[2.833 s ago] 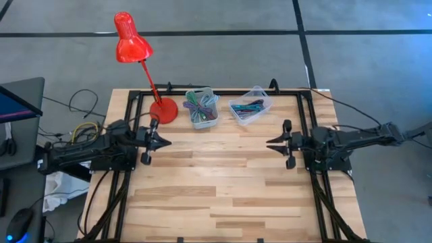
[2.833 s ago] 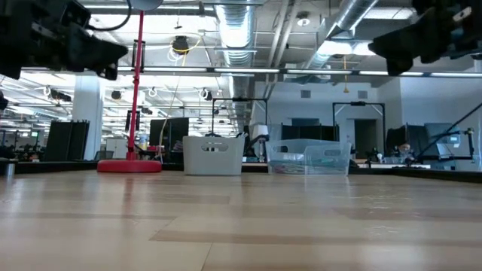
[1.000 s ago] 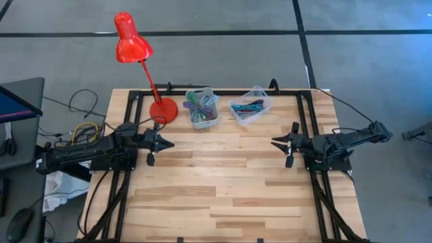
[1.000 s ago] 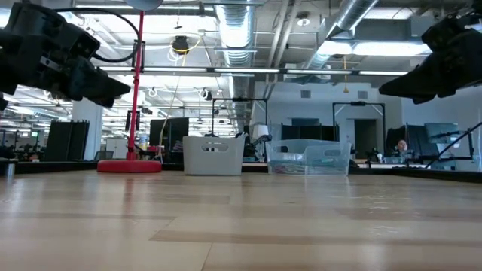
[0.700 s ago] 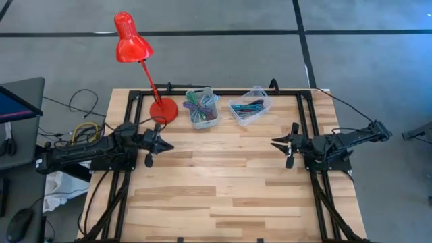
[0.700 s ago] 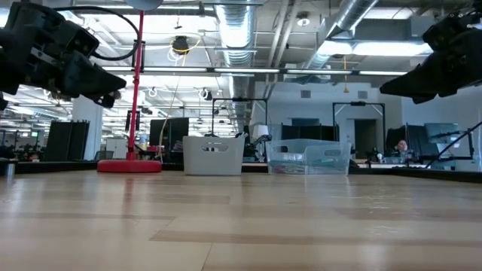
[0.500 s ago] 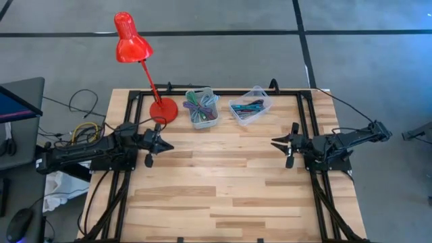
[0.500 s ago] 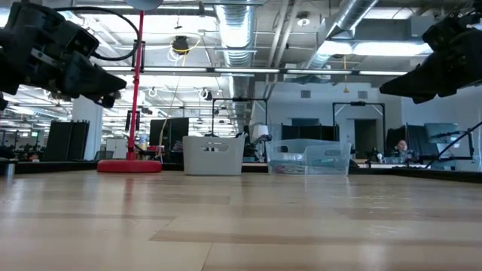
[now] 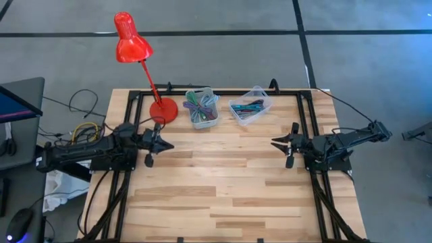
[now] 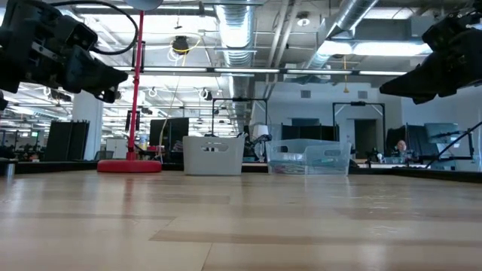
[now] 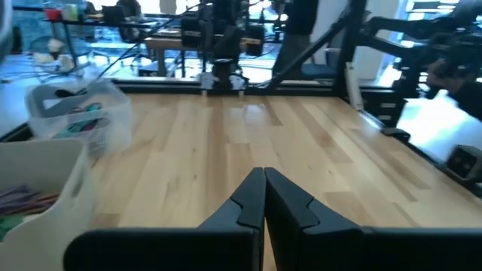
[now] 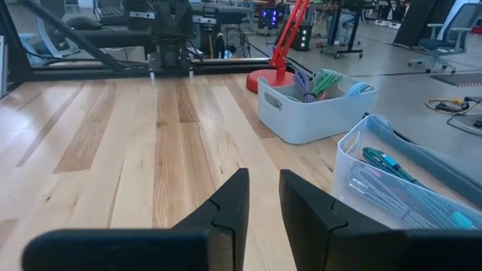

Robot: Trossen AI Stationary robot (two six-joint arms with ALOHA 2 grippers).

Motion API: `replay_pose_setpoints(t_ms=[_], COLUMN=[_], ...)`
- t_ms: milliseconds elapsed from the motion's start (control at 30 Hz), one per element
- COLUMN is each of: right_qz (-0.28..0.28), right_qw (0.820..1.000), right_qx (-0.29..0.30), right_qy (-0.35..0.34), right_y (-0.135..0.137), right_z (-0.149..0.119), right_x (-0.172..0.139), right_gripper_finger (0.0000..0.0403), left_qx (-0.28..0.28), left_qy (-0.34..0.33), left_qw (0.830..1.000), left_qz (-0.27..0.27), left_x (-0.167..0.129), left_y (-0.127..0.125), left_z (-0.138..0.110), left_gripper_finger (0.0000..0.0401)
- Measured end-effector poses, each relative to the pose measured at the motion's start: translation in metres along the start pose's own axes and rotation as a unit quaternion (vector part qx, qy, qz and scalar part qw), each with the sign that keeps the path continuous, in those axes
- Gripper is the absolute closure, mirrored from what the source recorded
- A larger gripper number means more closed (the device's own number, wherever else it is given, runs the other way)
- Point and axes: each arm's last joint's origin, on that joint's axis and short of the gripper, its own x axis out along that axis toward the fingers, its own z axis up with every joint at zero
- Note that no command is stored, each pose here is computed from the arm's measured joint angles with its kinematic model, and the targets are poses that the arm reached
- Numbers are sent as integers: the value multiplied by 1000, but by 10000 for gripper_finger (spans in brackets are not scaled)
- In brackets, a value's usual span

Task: Pick & Place USB Port
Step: Return to Home Position

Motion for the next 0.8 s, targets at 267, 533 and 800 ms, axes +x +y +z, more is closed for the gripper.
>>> replay_pose_setpoints(t_ms=[267,533,800], right_qz=[0,2,3], right_qw=[1000,1000,1000], right_qx=[-4,-6,-5], right_qy=[0,0,0], right_y=[0,0,0], right_z=[0,0,0], right_x=[0,0,0], right_gripper_finger=[334,334,334], left_qx=[6,3,3], left_qy=[-4,-4,-4], left_qw=[1000,1000,1000], left_qz=[-23,-23,-23], left_x=[2,2,2], left_y=[-7,-7,-7], left_z=[1,1,1], left_gripper_finger=[392,391,391])
